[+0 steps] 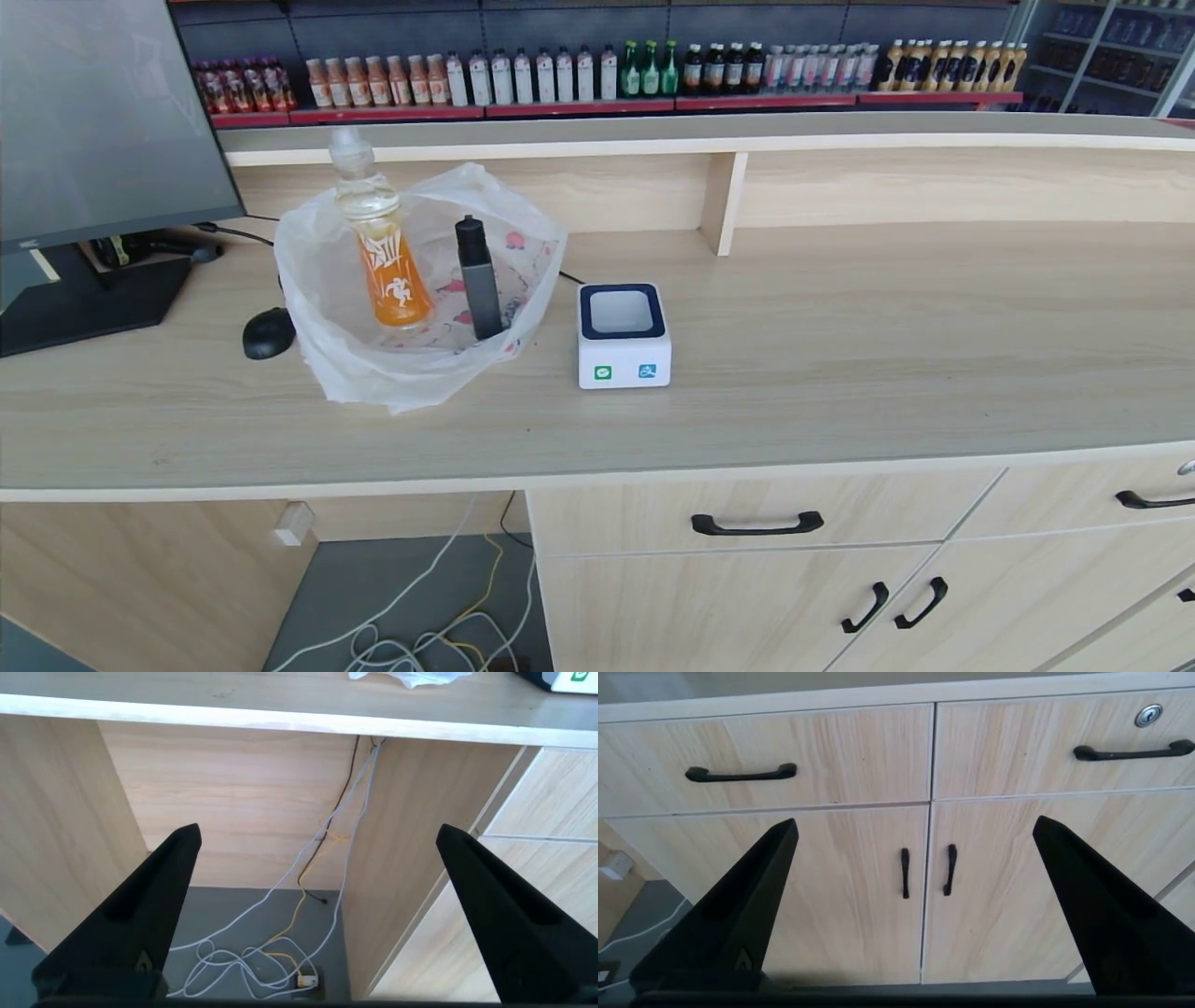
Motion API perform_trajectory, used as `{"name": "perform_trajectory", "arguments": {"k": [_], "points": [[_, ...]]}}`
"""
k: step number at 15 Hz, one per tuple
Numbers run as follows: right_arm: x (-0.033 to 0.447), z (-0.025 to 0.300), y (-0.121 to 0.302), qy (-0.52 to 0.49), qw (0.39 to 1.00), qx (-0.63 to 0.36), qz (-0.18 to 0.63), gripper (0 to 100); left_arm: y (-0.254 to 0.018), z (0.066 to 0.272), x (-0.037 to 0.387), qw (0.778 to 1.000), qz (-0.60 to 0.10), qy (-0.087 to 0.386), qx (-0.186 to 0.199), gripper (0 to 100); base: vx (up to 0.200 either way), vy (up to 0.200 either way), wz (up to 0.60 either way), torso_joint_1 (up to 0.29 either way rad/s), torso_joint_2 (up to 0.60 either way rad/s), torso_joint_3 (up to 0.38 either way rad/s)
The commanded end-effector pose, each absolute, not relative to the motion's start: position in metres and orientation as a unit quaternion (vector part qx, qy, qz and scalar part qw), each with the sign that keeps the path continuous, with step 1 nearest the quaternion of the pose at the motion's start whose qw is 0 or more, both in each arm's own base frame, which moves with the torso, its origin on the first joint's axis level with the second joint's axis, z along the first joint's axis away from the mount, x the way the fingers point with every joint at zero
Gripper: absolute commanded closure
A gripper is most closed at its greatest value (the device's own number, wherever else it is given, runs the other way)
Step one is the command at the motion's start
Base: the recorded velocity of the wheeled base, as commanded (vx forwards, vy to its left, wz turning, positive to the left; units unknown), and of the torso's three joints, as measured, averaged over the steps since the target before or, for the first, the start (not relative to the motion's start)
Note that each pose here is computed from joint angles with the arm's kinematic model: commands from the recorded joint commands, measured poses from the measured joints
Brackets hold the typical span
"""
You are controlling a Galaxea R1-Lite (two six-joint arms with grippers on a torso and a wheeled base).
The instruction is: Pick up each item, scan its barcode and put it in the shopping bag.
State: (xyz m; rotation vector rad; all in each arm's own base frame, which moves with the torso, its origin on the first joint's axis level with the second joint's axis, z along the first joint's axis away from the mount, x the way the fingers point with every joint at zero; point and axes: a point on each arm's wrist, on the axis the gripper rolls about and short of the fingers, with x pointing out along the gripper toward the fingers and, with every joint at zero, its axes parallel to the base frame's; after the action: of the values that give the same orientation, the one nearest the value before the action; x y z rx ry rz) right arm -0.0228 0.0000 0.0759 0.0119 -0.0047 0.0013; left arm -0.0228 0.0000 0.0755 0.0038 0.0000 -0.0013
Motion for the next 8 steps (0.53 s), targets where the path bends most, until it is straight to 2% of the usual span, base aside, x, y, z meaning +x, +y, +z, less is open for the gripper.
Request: {"name": "perform_trajectory", "arguments": {"k": [1,3,8], "points": [[-0.0228,0.076,0.0,-0.002,1.0,0.006,0.001,0,0.0,0.0755,-0.0228,1.0,-0.001,0.0,0.002,0,0.0,-0.2,0.0,-0.012,0.0,0.002],[-0.0228,0.076,0.0,-0.002,1.0,0.006,0.001,0,0.0,0.0755,-0.0228,1.0,0.0,0.0,0.001,0,0.0,-0.2,0.0,0.015,0.0,0.002],[-0.0228,0.076,0.0,-0.002,1.0,0.006,0.001,0,0.0,0.0755,-0.0228,1.0,0.0,0.0,0.0,0,0.0,0.0,0.0,0.0,0.0,0.0]]}}
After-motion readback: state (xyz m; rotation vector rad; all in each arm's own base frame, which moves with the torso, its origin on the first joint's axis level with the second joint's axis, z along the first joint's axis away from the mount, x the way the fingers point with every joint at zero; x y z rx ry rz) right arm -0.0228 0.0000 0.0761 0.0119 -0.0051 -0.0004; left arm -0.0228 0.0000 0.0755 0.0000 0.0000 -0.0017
